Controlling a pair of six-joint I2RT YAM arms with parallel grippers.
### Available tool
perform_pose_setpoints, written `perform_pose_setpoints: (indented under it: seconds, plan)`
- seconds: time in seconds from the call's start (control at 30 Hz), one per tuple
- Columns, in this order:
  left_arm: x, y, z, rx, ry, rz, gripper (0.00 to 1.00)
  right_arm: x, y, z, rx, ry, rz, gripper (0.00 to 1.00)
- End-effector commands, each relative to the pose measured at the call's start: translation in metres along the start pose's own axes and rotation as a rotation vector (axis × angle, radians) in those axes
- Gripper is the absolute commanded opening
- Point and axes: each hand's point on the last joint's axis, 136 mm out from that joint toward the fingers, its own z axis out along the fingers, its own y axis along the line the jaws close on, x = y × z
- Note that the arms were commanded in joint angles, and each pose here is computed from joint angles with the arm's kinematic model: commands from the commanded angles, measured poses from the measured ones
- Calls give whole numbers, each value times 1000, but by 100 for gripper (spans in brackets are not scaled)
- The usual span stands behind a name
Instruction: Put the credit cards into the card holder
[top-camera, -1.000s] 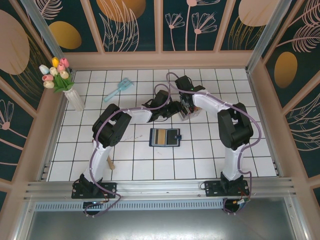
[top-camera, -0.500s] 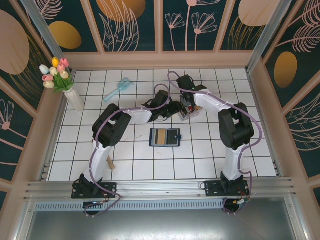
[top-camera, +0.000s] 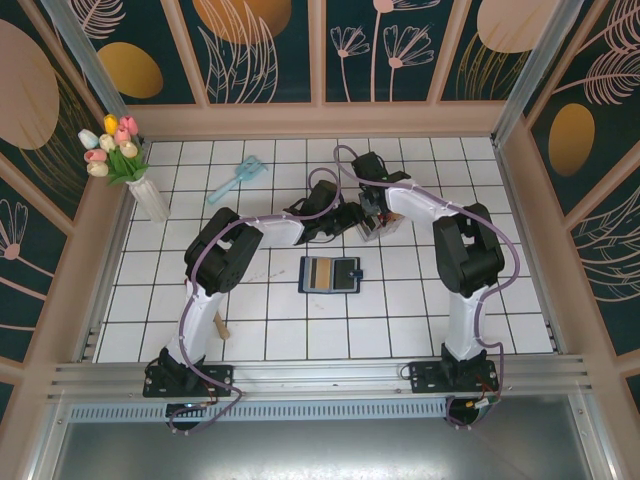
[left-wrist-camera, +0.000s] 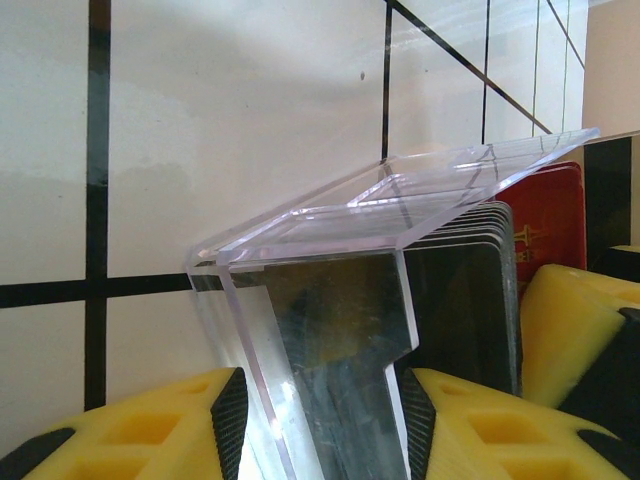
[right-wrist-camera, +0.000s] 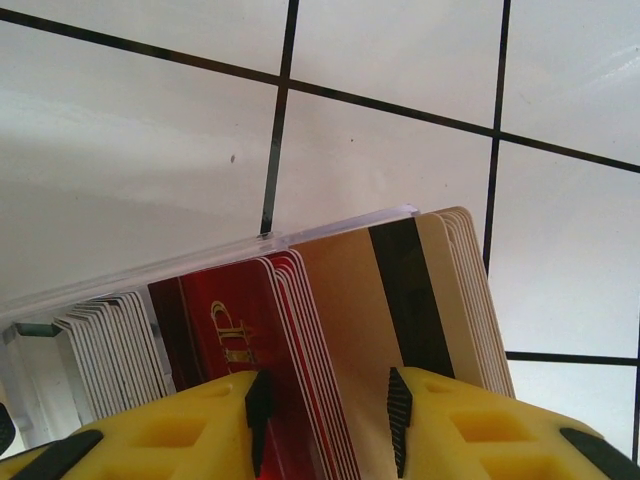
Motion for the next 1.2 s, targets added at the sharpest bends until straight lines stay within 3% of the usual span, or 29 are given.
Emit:
perform_pose_setpoints:
  seconds: [0.0,0.27,0.7,1.17]
  plan:
    - [15,25,7,-59,45,-22,47,8,-15,13,100,30,-8,38]
    - [16,27,6,-65,46,-22,47,-16,-28,-18,101,-67,38,31]
    - [16,27,5,-65,44,-22,47,-14,-25,-18,70,-58,36,24]
    - [17,28,6,-65,49,-26,47,-5,-17,-5,-8,-6,53,28]
